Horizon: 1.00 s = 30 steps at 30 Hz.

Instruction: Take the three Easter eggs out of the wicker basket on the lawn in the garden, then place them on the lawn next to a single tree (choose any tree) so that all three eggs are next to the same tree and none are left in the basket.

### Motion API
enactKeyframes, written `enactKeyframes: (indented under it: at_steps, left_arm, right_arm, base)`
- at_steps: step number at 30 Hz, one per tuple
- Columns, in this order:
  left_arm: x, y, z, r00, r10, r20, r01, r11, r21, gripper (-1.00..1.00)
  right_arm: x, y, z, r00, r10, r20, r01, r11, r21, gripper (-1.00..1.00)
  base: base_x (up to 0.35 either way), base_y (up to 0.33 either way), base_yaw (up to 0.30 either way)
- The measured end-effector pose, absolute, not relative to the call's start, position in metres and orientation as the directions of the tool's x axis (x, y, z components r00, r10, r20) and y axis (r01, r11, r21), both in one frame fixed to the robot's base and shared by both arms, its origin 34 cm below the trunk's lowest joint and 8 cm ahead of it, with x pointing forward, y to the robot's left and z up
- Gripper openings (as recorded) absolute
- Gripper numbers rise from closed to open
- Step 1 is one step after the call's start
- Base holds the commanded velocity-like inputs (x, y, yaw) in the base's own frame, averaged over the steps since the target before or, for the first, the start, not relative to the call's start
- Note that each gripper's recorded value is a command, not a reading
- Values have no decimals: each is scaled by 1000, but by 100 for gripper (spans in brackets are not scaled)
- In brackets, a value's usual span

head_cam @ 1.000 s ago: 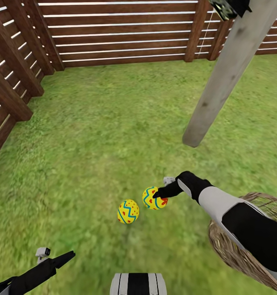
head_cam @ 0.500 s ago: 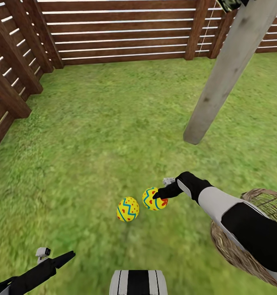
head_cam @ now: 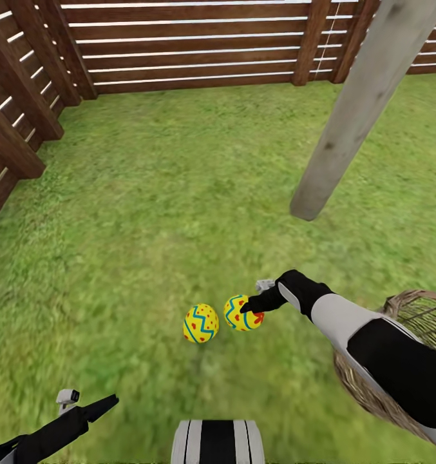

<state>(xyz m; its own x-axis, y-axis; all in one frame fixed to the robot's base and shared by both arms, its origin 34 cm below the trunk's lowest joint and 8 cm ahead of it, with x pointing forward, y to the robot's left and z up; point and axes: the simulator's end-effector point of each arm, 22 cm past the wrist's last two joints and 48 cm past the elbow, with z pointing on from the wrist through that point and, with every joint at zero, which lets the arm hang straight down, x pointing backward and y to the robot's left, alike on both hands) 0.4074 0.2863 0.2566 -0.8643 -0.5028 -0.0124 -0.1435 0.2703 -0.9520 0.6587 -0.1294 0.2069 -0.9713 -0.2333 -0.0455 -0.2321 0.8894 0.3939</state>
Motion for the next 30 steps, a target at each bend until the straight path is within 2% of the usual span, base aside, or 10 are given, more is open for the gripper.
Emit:
enactKeyframes:
  at_steps: [20, 30]
  left_arm:
    - [392, 287, 236, -863, -505, 39, -201, 271, -941, 100]
    - [392, 287, 236, -863, -504, 39, -201, 271, -941, 100]
  right_arm:
    - [639, -129, 170, -972, -233, 13, -208, 891, 404, -100]
    - [640, -129, 170, -972, -233, 12, -208, 891, 404, -100]
  base:
    - [0, 0, 0]
    - [105, 0, 0]
